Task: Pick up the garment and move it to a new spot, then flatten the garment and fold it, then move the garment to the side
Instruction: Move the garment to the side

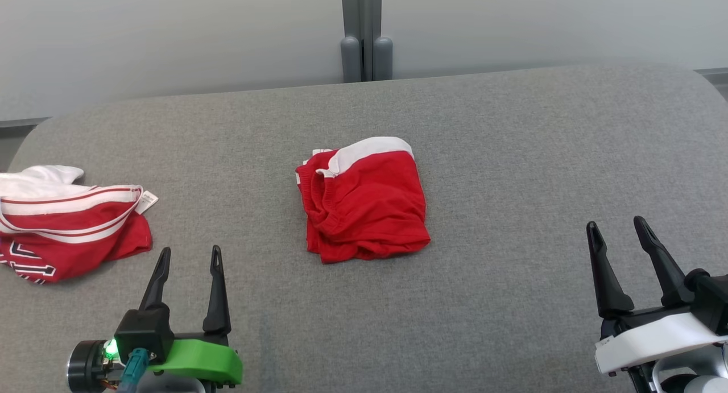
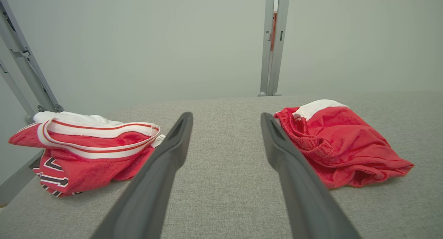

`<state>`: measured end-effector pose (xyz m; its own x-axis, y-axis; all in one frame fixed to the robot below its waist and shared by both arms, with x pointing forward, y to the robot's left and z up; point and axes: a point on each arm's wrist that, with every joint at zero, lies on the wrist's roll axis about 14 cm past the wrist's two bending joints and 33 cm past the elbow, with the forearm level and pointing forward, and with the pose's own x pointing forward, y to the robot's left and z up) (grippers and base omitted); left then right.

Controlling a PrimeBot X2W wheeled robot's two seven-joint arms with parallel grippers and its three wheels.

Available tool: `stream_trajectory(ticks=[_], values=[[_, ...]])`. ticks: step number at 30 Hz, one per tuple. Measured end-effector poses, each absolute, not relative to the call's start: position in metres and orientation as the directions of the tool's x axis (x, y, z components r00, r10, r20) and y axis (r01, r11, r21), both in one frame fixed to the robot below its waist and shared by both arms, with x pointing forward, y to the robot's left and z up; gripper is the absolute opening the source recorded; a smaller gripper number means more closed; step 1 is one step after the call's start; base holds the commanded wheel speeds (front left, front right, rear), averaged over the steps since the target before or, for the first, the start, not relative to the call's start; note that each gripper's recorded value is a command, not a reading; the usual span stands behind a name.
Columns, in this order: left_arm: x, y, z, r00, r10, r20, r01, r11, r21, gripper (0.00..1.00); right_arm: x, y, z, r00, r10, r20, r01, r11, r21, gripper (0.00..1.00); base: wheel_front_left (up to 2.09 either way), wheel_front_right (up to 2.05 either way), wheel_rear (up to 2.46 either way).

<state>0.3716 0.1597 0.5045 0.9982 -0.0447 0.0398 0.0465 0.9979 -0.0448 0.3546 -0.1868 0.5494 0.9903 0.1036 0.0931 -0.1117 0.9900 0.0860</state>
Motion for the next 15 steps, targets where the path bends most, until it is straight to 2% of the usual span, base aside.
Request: stream_trajectory(ticks=[7,15], values=[[0.381,0.160,0.510,0.997,-0.041,0.061,0.044,0.998,-0.050,1.00,0.364,-0.186,0.540,0.992,0.108,0.058,-0.113,0.990,0.085,1.00,0.00,0.00,0.00],[0.416,0.152,0.525,0.990,-0.063,0.124,0.070,0.996,-0.055,1.00,0.409,-0.170,0.517,0.985,0.175,-0.016,-0.173,0.982,0.078,1.00,0.00,0.00,0.00]])
